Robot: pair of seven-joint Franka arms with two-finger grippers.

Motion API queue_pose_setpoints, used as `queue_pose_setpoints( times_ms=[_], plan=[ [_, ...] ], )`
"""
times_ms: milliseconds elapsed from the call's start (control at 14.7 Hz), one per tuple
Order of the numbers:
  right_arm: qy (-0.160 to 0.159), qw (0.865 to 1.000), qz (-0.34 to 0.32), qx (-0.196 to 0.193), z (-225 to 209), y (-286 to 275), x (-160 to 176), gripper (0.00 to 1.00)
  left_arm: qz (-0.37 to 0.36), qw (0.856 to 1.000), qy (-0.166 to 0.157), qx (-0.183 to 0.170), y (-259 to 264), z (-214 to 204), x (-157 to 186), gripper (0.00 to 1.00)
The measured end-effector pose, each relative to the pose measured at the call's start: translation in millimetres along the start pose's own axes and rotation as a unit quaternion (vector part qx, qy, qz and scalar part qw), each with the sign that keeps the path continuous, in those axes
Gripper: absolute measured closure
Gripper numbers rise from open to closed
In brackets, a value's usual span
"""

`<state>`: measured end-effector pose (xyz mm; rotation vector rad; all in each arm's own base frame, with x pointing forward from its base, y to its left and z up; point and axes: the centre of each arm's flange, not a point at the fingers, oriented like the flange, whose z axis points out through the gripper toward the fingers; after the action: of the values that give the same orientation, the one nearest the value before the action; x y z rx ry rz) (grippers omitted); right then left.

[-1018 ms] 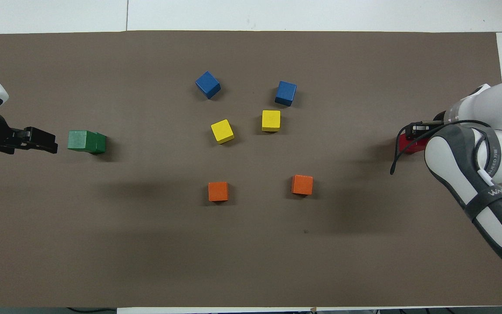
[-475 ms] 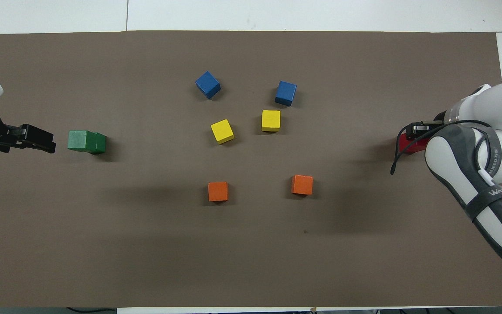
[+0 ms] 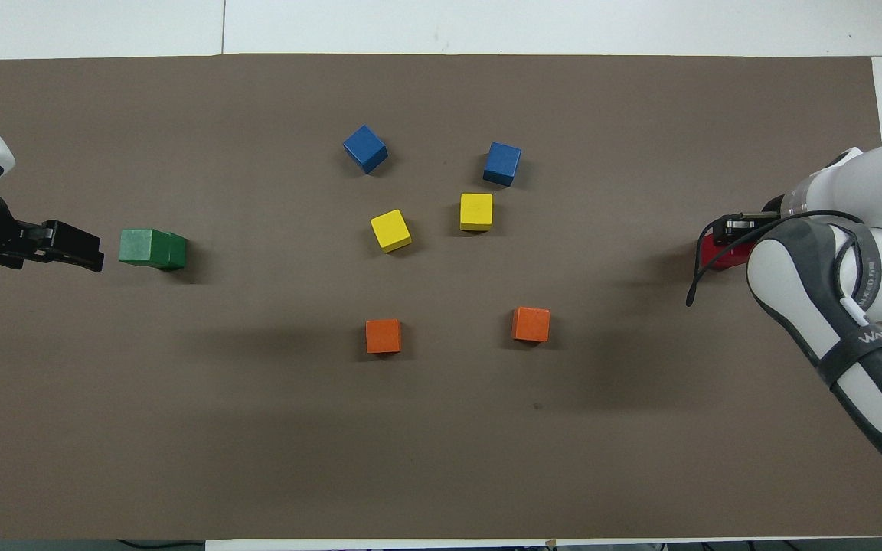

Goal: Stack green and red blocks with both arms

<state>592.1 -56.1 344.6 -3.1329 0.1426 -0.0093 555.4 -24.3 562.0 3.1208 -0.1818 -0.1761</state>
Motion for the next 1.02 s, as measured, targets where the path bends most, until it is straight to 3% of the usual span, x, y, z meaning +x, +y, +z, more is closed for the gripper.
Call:
queue_pose_setpoints(
  times_ms=[204,678,1018],
  plan=[
    [0.0,1.0,0.0,0.0,0.3,0.1,-0.2,0.02,0.002,1.0,0.002,0.0,1.9,-1.8,-0.9,0.0],
    [0.004,1.0,-0.001,0.0,-3.2,-1.0,1.9,0.0,0.002,1.0,0.003,0.0,2.1,-3.7,-2.0,0.0],
    [0.03,0.999,-0.016,0.002,-57.3,-41.8,10.8,0.0,0.001,1.0,0.012,0.001,1.7,-11.4,-3.2,0.0]
  ],
)
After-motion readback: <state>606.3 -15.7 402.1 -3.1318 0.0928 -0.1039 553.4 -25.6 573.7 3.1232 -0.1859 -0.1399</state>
